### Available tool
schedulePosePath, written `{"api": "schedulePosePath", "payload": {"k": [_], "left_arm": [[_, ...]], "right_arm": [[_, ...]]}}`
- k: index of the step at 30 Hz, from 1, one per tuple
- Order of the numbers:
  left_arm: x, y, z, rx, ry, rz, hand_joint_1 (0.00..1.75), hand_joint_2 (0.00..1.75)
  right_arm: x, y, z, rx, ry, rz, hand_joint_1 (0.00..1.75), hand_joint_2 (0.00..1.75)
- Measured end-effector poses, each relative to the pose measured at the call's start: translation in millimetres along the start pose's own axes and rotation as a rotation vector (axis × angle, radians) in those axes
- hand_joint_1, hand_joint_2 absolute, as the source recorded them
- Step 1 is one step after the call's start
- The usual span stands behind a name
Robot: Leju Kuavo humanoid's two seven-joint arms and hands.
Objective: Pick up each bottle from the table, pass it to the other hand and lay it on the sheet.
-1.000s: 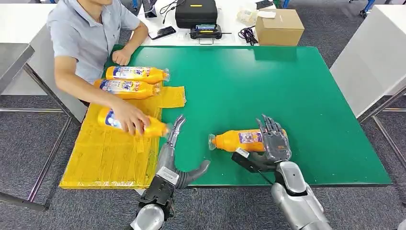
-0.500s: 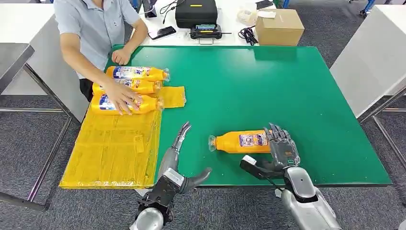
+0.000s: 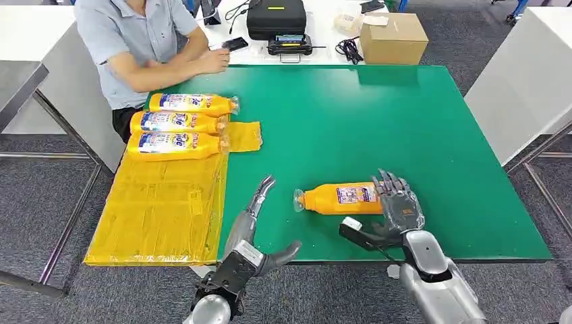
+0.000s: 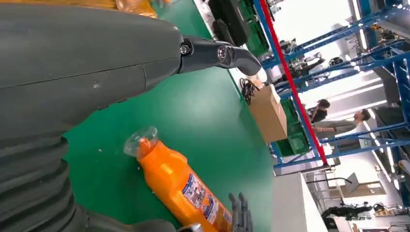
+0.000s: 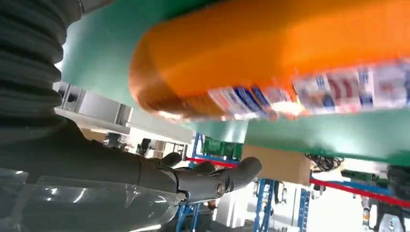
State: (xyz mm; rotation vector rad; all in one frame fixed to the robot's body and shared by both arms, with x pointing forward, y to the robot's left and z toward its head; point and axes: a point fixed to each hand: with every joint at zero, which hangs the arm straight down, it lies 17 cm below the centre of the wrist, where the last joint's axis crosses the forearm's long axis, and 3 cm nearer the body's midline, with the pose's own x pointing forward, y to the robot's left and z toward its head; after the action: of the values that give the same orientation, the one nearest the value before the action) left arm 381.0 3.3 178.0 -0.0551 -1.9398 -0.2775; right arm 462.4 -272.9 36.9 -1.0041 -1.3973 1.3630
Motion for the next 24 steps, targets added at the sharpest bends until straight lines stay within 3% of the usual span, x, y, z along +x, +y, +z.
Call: {"api": "schedulePosePath", "payload": {"k": [9,24], "left_arm": [[1.5,-3.3,0.2,-0.012,-0.003,0.003,0.00,1.75],[3.8,-9.1,1.7,-0.026,-0.007,0.003,0.00,1.75]], "right_arm": [[-1.1,-20.1,-26.4,-0.004,-0.016,0.023,0.00,1.75],[-4.8,7.8,-25.2,0.097,-0.005,0.010,0.00,1.75]]}}
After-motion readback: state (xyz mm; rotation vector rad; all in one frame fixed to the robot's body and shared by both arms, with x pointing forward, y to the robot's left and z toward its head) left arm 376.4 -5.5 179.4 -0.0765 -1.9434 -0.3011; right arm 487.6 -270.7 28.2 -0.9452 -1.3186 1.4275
